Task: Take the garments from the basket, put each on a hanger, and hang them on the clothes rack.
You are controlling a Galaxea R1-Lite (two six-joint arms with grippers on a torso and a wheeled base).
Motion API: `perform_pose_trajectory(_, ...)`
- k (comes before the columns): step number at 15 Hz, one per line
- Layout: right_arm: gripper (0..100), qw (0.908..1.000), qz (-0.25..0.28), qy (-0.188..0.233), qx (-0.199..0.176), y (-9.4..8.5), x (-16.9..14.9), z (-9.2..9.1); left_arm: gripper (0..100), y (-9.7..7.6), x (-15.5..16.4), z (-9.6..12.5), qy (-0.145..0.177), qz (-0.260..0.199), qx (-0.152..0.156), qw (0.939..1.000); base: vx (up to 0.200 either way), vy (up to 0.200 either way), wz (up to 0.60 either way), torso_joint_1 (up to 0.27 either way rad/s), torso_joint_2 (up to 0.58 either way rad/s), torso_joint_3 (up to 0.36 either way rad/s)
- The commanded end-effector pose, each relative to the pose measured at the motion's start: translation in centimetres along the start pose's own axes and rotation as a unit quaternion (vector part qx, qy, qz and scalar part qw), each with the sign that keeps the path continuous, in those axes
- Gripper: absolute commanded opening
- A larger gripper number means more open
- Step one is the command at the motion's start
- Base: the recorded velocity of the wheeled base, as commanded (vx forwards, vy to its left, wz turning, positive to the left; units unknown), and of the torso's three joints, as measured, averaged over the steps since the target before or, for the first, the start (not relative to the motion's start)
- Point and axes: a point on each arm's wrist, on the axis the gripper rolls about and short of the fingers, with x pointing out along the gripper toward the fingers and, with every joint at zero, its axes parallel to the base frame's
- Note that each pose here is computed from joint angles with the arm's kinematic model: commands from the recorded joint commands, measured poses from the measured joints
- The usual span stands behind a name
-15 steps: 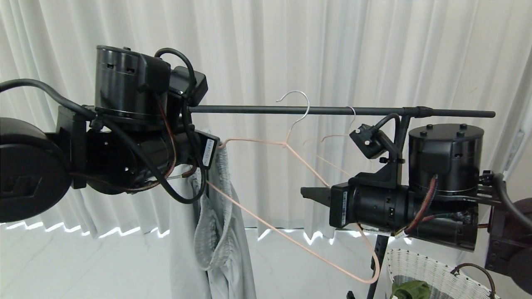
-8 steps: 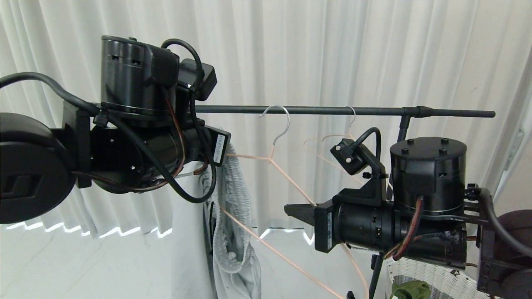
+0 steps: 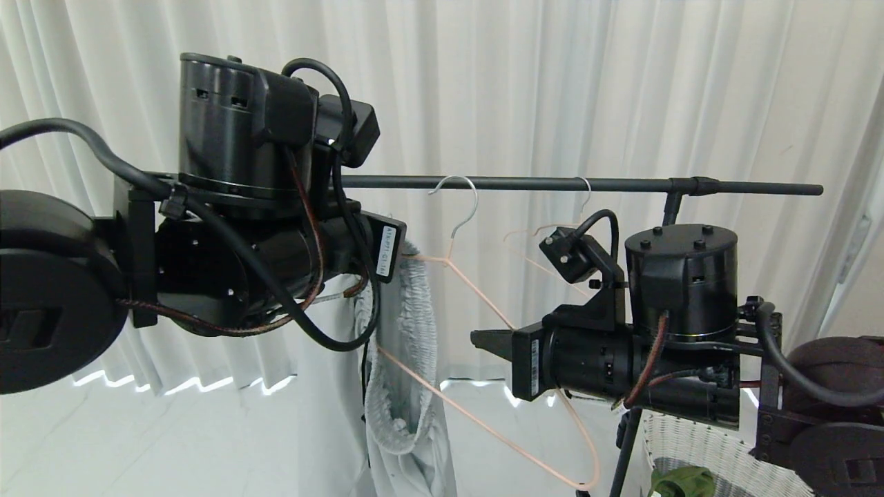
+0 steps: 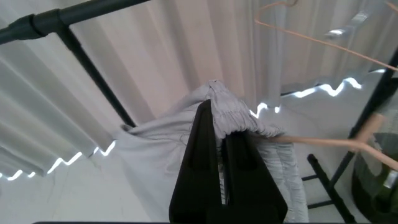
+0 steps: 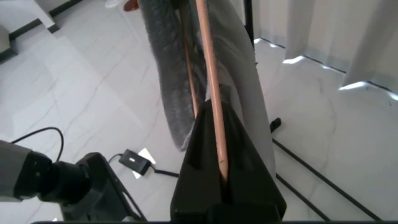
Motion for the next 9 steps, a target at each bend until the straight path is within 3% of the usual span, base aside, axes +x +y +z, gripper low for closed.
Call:
perform_pose_trajectory(1, 0, 1.0, -0.001, 0.0, 0.0, -0.1, 0.3, 0.0, 0, -0.9, -0.4, 0.5, -0.011, -0.016, 0.0, 0.9998, 0.0, 0.0, 0.0, 0.0, 0.0, 0.0)
perform_pose_trajectory(7, 0, 1.0, 0.002, 0.002, -0.001, 0.0, 0.6, 0.0, 0, -1.9, -0.9, 1.4, -0.029, -0.045, -0.002, 0.9986, 0.0, 0.0, 0.0, 0.0, 0.0, 0.0)
perform_pose_trajectory(9, 0, 0.9999, -0.008, -0.009, -0.003, -0.7, 0.3, 0.5, 0, -1.9, -1.0, 0.6, -0.019, -0.049, 0.001, 0.9986, 0.0, 0.0, 0.0, 0.0, 0.0, 0.0)
